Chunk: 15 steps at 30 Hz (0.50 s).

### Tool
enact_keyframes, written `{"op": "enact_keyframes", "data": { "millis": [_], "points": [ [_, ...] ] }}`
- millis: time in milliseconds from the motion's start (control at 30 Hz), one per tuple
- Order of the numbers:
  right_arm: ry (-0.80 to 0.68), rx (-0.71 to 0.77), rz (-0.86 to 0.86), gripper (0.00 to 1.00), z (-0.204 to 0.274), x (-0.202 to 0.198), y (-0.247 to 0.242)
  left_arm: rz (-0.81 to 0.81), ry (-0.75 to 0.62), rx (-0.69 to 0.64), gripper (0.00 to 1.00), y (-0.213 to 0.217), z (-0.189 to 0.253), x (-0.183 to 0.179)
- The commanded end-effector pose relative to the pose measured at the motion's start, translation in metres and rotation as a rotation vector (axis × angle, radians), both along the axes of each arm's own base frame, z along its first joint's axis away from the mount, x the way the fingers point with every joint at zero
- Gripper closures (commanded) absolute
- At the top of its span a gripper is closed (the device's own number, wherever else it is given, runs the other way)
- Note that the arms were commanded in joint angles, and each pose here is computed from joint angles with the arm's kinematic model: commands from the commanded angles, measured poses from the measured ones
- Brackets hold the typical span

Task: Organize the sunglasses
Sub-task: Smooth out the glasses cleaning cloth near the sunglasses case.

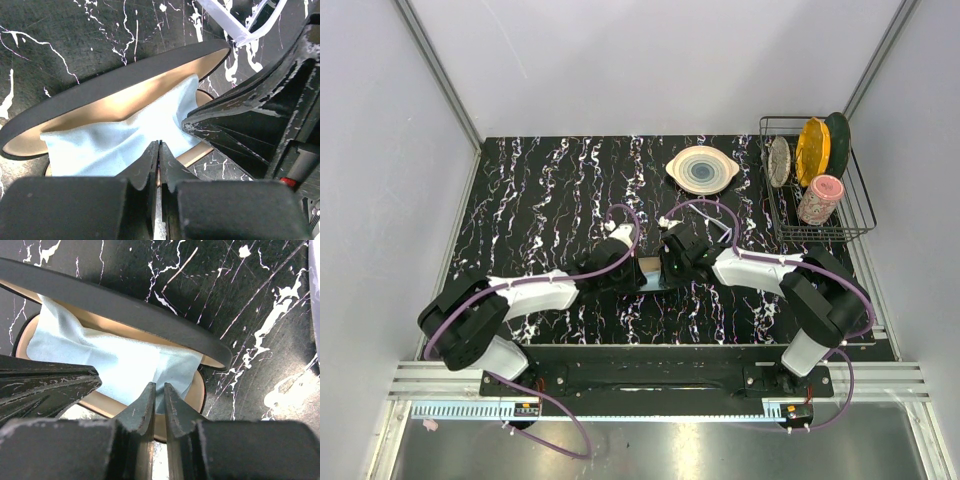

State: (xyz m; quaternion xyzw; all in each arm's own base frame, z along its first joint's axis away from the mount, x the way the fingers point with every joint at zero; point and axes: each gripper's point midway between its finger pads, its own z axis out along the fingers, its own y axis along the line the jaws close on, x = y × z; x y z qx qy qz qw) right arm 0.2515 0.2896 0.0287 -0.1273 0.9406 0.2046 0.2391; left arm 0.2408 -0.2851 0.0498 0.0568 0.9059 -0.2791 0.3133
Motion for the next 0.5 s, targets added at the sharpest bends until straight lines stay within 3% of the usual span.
{"op": "enact_keyframes", "data": {
  "millis": [0,133,467],
  "points": [
    [-0.031,0.010,-0.020,0.83,0.011,0.008,0.006,0.014,-0.026,-0.019,0.95,-0.005,-0.001,0.006],
    [-0.022,0.000,-0.019,0.83,0.006,0.006,0.004,0.085,-0.020,0.046,0.97,0.009,-0.014,0.011],
    [-0.025,-0.028,-0.016,0.85,-0.002,0.003,0.002,0.165,-0.050,0.016,0.99,0.010,-0.010,0.024]
  ]
}}
